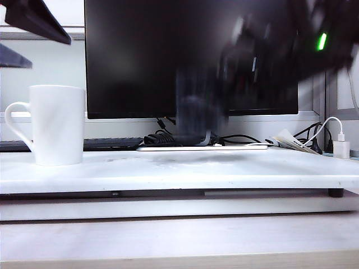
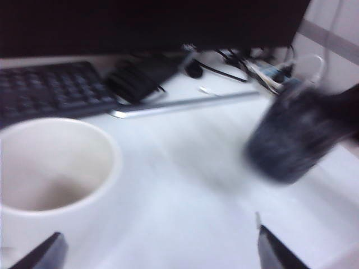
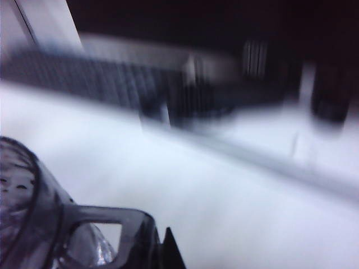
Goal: Carefully pick up the black cup and pour some water from the black cup into the white cup.
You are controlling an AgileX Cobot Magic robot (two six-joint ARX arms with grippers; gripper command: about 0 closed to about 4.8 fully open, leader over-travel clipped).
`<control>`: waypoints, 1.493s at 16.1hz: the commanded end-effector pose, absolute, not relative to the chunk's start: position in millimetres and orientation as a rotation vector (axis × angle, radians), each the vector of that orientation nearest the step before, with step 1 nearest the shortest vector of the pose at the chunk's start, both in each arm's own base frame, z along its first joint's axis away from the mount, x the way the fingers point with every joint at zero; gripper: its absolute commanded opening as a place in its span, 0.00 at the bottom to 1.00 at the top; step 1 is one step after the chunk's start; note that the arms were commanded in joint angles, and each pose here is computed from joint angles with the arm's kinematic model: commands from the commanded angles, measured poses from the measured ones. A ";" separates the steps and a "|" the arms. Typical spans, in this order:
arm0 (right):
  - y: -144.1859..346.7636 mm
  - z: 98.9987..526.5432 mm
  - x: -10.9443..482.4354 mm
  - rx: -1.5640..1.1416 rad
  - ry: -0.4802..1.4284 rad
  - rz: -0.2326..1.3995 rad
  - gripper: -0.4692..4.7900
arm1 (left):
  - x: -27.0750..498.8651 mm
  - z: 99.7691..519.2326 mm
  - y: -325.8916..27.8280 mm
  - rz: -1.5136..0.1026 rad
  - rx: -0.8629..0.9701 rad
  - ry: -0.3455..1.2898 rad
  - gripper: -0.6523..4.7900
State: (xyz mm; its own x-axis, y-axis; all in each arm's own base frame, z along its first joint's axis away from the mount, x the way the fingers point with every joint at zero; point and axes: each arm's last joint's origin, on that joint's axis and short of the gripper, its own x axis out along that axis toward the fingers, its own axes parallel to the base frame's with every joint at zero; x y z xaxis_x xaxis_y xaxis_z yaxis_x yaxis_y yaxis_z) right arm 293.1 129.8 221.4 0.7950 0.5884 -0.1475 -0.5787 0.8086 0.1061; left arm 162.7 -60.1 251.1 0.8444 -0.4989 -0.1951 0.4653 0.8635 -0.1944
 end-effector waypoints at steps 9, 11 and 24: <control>198.7 364.6 319.9 -0.034 0.098 0.716 0.08 | 144.4 268.3 -45.9 -0.269 -0.059 0.108 1.00; 224.8 364.5 335.0 -0.074 0.099 0.755 0.08 | 144.6 267.0 -44.4 -0.224 -0.020 0.115 1.00; 290.3 331.1 336.7 -0.389 0.111 0.698 0.08 | 146.8 250.4 -15.8 -0.252 -0.051 0.292 1.00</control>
